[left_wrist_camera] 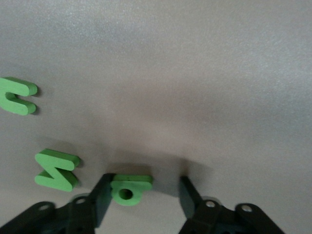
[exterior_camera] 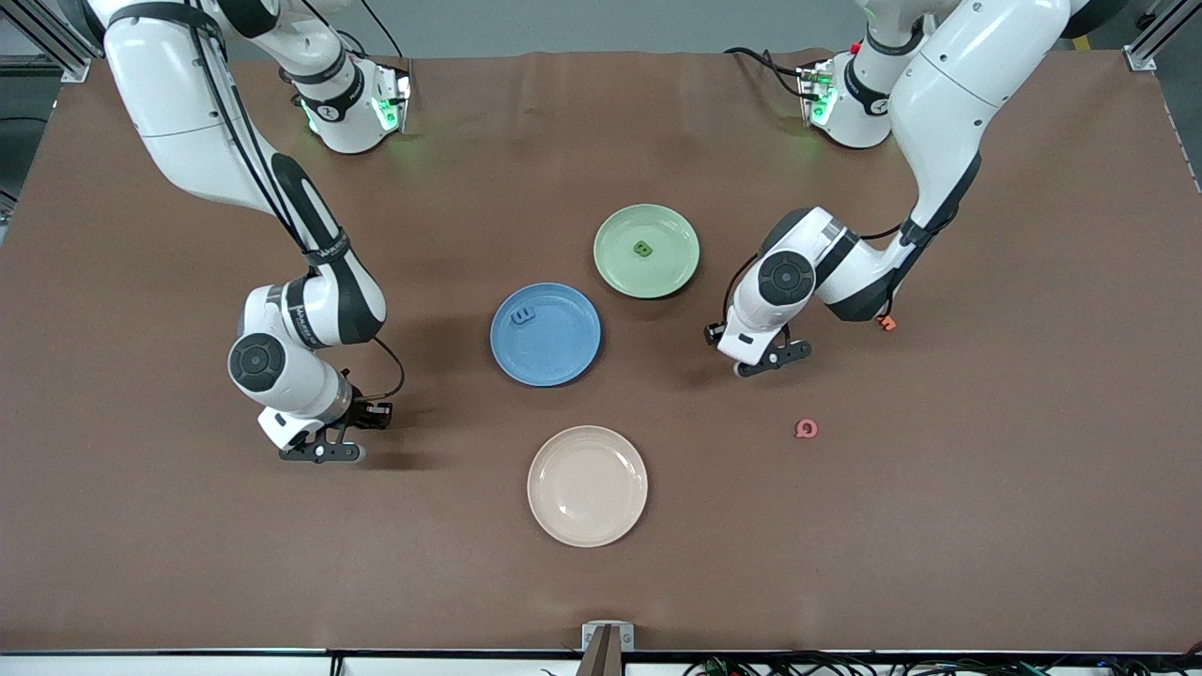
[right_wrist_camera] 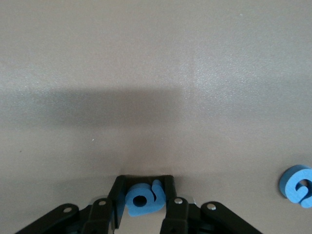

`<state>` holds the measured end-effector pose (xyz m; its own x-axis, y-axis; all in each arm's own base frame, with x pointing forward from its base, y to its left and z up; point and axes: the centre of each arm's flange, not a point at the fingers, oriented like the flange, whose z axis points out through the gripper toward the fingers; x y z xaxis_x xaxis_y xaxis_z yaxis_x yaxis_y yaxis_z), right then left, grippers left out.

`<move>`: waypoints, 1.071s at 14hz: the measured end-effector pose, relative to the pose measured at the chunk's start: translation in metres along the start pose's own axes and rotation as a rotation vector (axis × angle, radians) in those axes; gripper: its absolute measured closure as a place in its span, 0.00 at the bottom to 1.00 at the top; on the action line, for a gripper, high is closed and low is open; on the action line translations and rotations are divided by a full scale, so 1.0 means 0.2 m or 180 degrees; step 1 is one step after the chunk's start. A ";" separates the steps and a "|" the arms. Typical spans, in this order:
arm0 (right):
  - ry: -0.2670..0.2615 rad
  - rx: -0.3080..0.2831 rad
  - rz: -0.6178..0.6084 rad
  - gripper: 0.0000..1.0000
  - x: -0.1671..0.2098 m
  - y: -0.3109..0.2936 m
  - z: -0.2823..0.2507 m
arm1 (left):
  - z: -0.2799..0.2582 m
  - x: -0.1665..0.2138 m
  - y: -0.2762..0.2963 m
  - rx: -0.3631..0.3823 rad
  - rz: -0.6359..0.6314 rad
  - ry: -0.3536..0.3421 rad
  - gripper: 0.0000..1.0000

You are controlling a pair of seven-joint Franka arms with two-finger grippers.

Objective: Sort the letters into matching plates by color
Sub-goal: 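Drop the blue a on the blue plate while the left gripper drops d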

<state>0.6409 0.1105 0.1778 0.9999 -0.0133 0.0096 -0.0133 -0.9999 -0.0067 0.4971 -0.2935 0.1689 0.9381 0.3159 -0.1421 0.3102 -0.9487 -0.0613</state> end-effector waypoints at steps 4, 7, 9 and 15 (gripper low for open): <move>-0.0191 -0.0021 0.0162 0.64 -0.01 -0.03 -0.01 | -0.02 0.01 -0.01 0.0027 -0.0009 0.0009 0.61; -0.0245 -0.0016 0.0524 0.64 -0.05 -0.24 -0.09 | -0.02 0.01 -0.01 0.0025 -0.0010 0.0009 0.61; -0.0218 -0.0019 0.0818 0.64 -0.13 -0.52 -0.16 | -0.02 0.01 -0.01 0.0024 -0.0012 0.0011 0.61; -0.0178 -0.0039 0.1472 0.64 -0.46 -1.20 -0.21 | -0.14 -0.06 0.05 0.0080 -0.0072 0.0035 0.63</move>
<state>0.5512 0.3523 0.2200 0.8878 -0.4579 -0.0457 -0.4577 -0.8890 0.0142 0.4927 -0.3082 0.1968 0.9326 0.3368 -0.1296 0.3274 -0.9407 -0.0891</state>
